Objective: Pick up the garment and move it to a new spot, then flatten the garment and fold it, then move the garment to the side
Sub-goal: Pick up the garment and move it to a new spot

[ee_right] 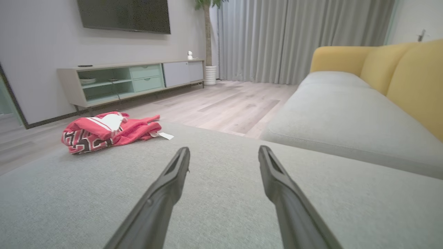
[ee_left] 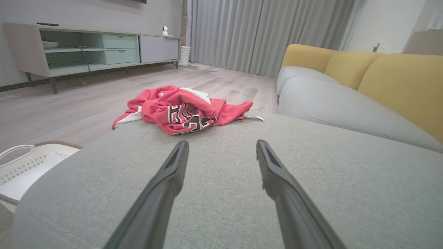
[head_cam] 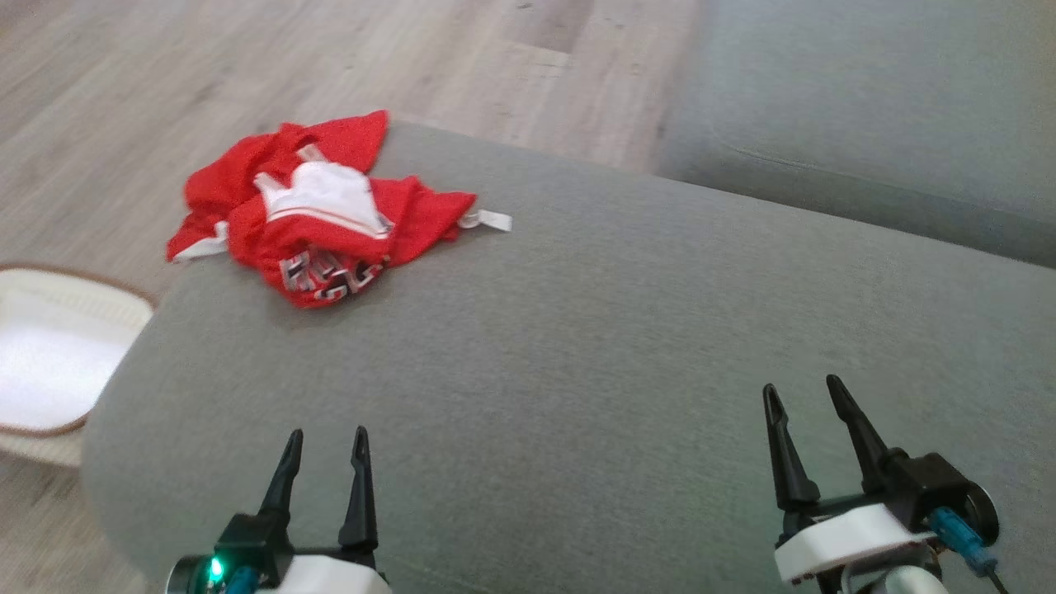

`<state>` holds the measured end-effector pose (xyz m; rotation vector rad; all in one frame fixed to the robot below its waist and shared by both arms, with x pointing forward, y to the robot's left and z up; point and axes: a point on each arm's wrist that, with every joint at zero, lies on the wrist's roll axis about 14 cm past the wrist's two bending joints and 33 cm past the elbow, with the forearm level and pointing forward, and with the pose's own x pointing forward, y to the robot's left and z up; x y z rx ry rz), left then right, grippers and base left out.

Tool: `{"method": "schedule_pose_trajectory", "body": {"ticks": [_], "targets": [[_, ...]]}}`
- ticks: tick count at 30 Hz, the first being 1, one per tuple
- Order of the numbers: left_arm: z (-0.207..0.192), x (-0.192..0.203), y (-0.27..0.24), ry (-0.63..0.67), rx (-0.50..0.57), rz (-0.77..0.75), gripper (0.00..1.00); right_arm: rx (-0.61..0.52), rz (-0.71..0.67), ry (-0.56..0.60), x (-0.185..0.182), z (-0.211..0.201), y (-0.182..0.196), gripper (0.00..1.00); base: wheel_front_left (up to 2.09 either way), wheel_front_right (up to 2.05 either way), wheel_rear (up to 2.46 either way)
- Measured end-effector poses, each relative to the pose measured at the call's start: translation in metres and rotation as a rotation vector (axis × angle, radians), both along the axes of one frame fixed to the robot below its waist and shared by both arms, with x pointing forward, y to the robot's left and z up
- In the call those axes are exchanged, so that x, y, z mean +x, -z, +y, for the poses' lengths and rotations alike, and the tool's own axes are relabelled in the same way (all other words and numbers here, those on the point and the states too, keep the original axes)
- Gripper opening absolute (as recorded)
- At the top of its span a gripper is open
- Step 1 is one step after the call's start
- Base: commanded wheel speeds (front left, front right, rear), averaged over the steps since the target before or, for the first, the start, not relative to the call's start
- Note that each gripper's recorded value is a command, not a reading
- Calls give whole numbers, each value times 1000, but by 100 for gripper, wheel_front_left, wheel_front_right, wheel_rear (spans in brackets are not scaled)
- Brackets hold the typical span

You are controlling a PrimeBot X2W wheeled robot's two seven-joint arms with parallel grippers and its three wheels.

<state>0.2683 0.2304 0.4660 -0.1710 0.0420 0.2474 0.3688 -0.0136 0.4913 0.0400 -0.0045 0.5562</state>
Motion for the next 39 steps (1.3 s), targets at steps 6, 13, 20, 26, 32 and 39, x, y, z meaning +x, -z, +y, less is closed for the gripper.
{"method": "schedule_pose_trajectory", "body": {"ticks": [6,13,20,26,32,39], "targets": [[20,-18,1,-84,0,2,100,-3,0,-82,0,28,0,100,0,0,0],[28,-22,0,-122,-6,3,100,15,-18,-123,6,45,-8,100,0,0,0],[37,-23,-16,-145,14,-45,100,30,-24,-131,8,48,-11,100,0,0,0],[91,0,-83,-152,191,-146,100,29,-26,-106,13,40,-9,100,0,0,0],[141,53,-160,-129,377,-177,100,-8,-34,-66,24,26,-2,100,0,0,0],[171,120,-135,-109,274,5,100,-68,-43,15,48,-2,10,100,0,0,0]]}}
